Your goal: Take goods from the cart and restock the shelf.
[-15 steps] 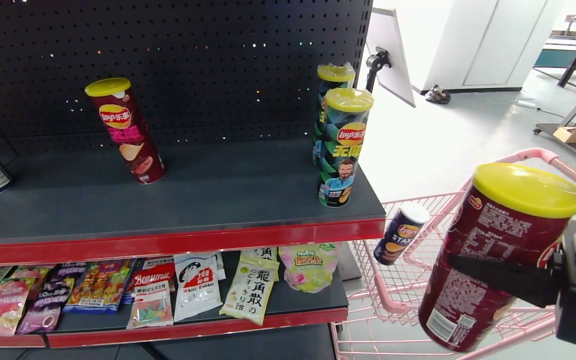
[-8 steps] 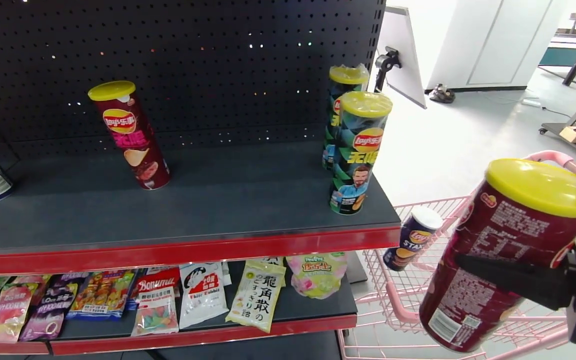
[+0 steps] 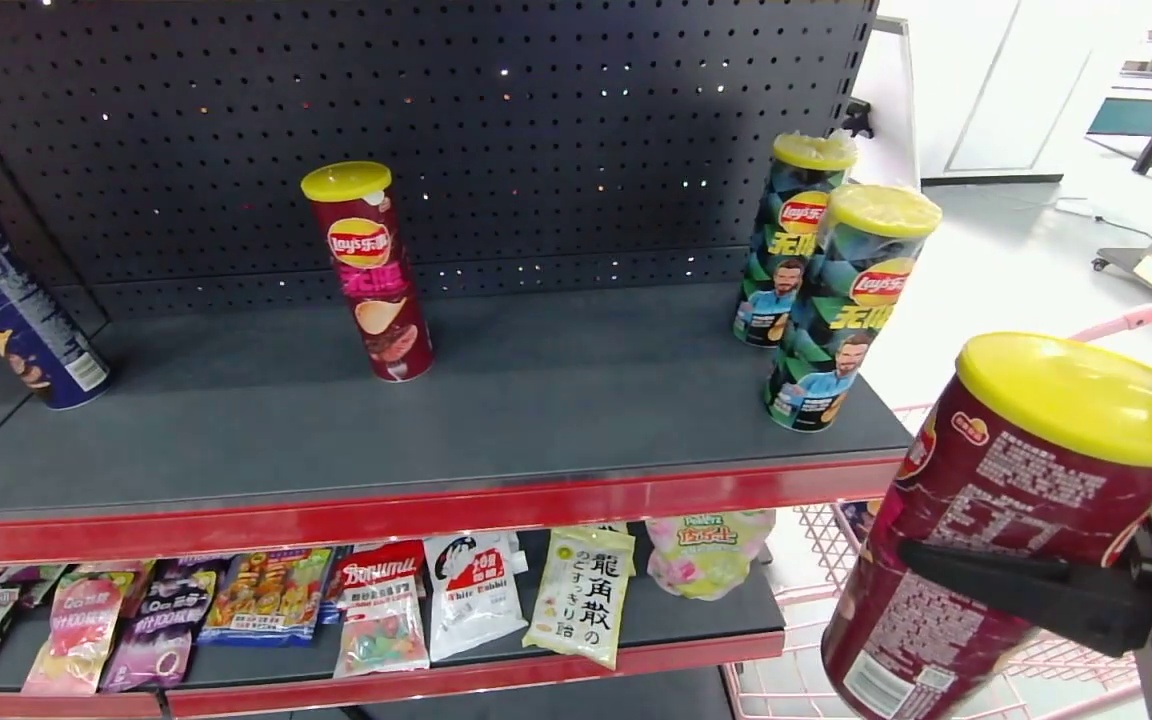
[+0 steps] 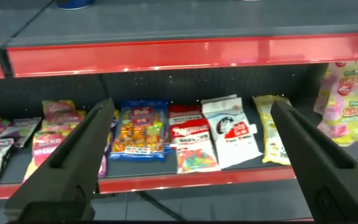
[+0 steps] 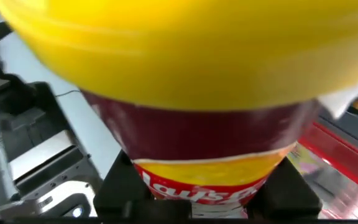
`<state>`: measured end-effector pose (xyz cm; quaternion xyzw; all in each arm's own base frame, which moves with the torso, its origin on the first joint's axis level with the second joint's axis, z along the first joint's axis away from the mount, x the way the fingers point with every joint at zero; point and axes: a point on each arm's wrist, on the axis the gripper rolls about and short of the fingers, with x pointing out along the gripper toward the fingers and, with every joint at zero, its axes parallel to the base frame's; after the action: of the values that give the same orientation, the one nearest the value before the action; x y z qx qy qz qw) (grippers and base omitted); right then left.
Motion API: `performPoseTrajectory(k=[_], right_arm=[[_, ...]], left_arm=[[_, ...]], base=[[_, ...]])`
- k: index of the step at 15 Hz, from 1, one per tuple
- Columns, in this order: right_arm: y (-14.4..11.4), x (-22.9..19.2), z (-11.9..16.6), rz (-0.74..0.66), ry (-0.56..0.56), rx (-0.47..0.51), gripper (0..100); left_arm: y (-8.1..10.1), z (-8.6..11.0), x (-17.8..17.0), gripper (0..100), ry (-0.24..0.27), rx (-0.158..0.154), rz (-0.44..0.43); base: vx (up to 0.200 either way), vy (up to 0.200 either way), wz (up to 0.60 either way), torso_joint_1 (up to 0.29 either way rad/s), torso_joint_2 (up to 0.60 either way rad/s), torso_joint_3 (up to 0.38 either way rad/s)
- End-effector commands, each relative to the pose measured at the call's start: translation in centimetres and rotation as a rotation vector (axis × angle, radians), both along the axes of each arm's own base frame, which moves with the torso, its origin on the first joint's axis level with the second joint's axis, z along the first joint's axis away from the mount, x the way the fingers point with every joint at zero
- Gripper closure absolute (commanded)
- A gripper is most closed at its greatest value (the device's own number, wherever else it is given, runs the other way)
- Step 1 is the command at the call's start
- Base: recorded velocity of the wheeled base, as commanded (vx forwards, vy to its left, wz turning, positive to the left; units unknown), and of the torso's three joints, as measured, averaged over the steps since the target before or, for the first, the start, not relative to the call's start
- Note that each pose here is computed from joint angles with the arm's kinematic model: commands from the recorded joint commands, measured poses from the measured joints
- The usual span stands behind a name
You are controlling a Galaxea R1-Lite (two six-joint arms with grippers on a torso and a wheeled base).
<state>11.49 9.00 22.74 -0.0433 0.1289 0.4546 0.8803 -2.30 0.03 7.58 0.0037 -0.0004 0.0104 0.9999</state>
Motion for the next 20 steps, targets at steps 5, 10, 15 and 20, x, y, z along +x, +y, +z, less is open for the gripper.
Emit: performPoseTrajectory(k=[5, 10, 15, 20], right_arm=[[0.5, 0.2, 0.6, 0.079, -0.041, -0.004, 100], [1.1, 0.1, 0.6, 0.123, -0.041, -0.011, 100], [1.5, 0.1, 0.7, 0.14, -0.046, -0.015, 100], [2.0, 0.0, 1.2, 0.175, -0.068, -0.013, 100]], left_arm=[[0.0, 0.0, 0.0, 0, 0.001, 0.0, 0.001], [0.0, 0.0, 0.0, 0, 0.001, 0.0, 0.001], [0.0, 0.0, 0.0, 0, 0.001, 0.0, 0.001], [0.0, 0.0, 0.0, 0, -0.001, 0.002, 0.001]], base=[[0.0, 0.2, 0.0, 0.003, 0.01, -0.001], [0.0, 0.2, 0.0, 0.0, 0.0, 0.004], [0.0, 0.16, 0.0, 0.007, 0.0, 0.002], [0.04, 0.0, 0.0, 0.0, 0.0, 0.001]])
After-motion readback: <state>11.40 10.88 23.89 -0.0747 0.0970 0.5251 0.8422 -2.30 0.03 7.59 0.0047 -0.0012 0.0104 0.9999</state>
